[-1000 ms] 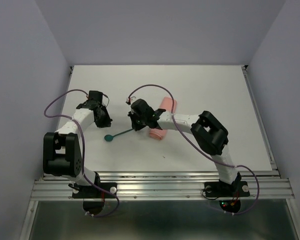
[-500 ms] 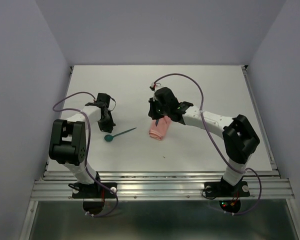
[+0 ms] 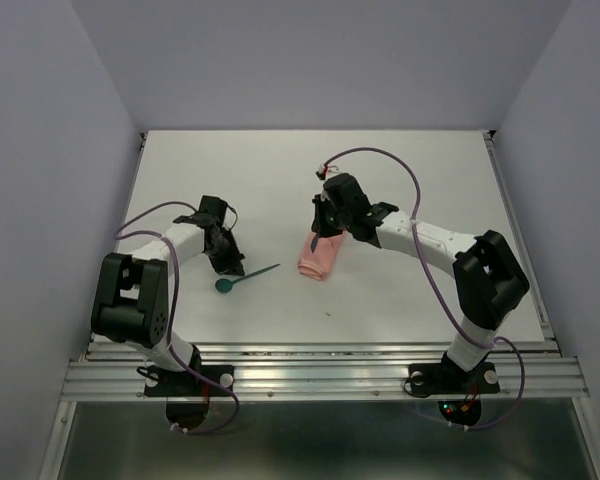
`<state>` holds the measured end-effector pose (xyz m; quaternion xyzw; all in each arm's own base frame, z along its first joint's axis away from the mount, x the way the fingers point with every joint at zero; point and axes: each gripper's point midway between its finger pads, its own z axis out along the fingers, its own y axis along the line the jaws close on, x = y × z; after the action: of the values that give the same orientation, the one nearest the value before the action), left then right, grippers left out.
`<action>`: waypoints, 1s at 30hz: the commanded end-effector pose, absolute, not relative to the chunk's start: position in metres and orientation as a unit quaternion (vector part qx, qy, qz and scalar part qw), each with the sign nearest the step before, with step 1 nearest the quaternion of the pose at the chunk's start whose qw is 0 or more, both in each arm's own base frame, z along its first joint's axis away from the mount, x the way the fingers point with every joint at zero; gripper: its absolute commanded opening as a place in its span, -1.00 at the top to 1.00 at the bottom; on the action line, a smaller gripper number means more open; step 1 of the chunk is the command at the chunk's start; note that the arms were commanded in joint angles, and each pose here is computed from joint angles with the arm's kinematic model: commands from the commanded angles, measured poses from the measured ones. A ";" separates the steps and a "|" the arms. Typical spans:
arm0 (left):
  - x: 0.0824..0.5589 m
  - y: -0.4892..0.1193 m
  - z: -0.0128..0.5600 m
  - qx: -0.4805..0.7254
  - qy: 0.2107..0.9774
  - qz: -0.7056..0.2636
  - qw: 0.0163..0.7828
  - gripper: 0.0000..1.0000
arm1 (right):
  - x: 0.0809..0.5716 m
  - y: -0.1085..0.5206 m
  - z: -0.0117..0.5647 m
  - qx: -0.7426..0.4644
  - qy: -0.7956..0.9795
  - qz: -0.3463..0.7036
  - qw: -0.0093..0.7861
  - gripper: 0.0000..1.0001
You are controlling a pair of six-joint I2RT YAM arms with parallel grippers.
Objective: Fold the napkin into a case and place the utensils inside
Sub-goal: Pick up the spoon from the corner of the board.
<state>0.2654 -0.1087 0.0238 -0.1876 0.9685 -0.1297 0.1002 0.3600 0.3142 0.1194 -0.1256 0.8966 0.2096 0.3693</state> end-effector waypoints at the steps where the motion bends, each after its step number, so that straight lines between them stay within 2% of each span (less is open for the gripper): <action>1: 0.258 -0.123 0.043 -0.196 0.961 -0.166 0.102 0.92 | 0.361 0.313 0.145 -0.119 0.885 0.221 0.392 0.95; 3: 0.256 -0.122 0.045 -0.193 0.962 -0.163 0.105 0.92 | 0.359 0.316 0.147 -0.124 0.885 0.229 0.386 0.90; 6: 0.262 -0.108 0.050 -0.186 0.967 -0.125 0.119 0.90 | 0.341 0.334 0.146 -0.139 0.886 0.274 0.346 0.57; 7: 0.275 -0.106 0.061 -0.183 0.967 -0.118 0.136 0.90 | 0.333 0.343 0.143 -0.147 0.886 0.288 0.331 0.40; 11: 0.302 -0.083 0.084 -0.182 0.965 -0.076 0.175 0.88 | 0.293 0.382 0.124 -0.191 0.888 0.292 0.299 0.07; 16: 0.337 -0.036 0.123 -0.217 0.947 -0.064 0.228 0.88 | 0.259 0.430 0.102 -0.227 0.889 0.302 0.259 -0.12; 23: 0.357 -0.002 0.161 -0.245 0.925 -0.063 0.283 0.86 | 0.244 0.466 0.071 -0.261 0.892 0.313 0.198 -0.27; 25: 0.358 -0.001 0.163 -0.241 0.925 -0.066 0.286 0.85 | 0.248 0.466 0.059 -0.259 0.899 0.296 0.193 -0.37; 27: 0.357 -0.001 0.162 -0.239 0.925 -0.071 0.285 0.76 | 0.251 0.474 0.058 -0.254 0.902 0.290 0.196 -0.42; 30: 0.355 -0.003 0.157 -0.236 0.927 -0.079 0.281 0.74 | 0.264 0.476 0.038 -0.237 0.916 0.258 0.195 -0.47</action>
<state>0.3574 -0.0025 0.1399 -0.2527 0.9292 -0.0680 0.2611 0.2548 0.4695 0.0470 -0.2513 0.9042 0.2850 0.1949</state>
